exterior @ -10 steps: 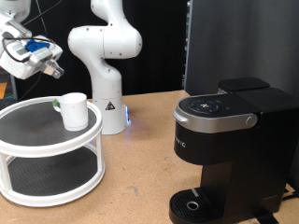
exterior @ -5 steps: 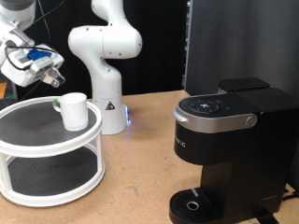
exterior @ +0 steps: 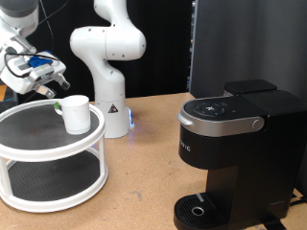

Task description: Make a cup of coffee with the keurig machine

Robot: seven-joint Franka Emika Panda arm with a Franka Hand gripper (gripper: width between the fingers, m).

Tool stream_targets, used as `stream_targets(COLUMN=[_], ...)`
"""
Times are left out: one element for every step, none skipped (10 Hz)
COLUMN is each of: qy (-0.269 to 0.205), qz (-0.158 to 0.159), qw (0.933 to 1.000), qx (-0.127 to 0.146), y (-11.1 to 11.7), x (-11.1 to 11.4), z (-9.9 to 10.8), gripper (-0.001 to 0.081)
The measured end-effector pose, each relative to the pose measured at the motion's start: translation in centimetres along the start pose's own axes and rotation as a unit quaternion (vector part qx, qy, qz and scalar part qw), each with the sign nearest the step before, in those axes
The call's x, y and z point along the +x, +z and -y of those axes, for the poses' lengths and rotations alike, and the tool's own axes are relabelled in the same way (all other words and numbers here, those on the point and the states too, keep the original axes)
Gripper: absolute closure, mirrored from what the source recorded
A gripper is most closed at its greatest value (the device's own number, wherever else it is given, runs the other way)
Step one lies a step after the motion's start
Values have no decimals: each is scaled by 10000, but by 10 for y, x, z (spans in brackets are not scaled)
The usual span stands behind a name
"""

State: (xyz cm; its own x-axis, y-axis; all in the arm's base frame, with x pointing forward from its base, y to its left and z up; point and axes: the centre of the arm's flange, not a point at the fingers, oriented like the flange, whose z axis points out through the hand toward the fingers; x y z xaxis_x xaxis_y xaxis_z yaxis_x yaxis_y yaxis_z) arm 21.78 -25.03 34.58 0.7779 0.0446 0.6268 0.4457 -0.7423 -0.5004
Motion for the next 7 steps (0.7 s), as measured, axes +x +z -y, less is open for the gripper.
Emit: stream_targets(qy=[39,82,97,93,77,54,24], qz=[-60,-122,-166,-180,-184,-192,-191], qw=[10000,9998,9997,9996,9996,9995,9993], qx=[-59,-109,-141,-178,-213,-256,-315], y=[2,4,5,7,8,9,10], x=[-4,-7,-11,-14,-17,-20,-24], z=[-2,-3,-4,-4,-5,-6,-8], gripper=[171,171,37,7,7,3,3])
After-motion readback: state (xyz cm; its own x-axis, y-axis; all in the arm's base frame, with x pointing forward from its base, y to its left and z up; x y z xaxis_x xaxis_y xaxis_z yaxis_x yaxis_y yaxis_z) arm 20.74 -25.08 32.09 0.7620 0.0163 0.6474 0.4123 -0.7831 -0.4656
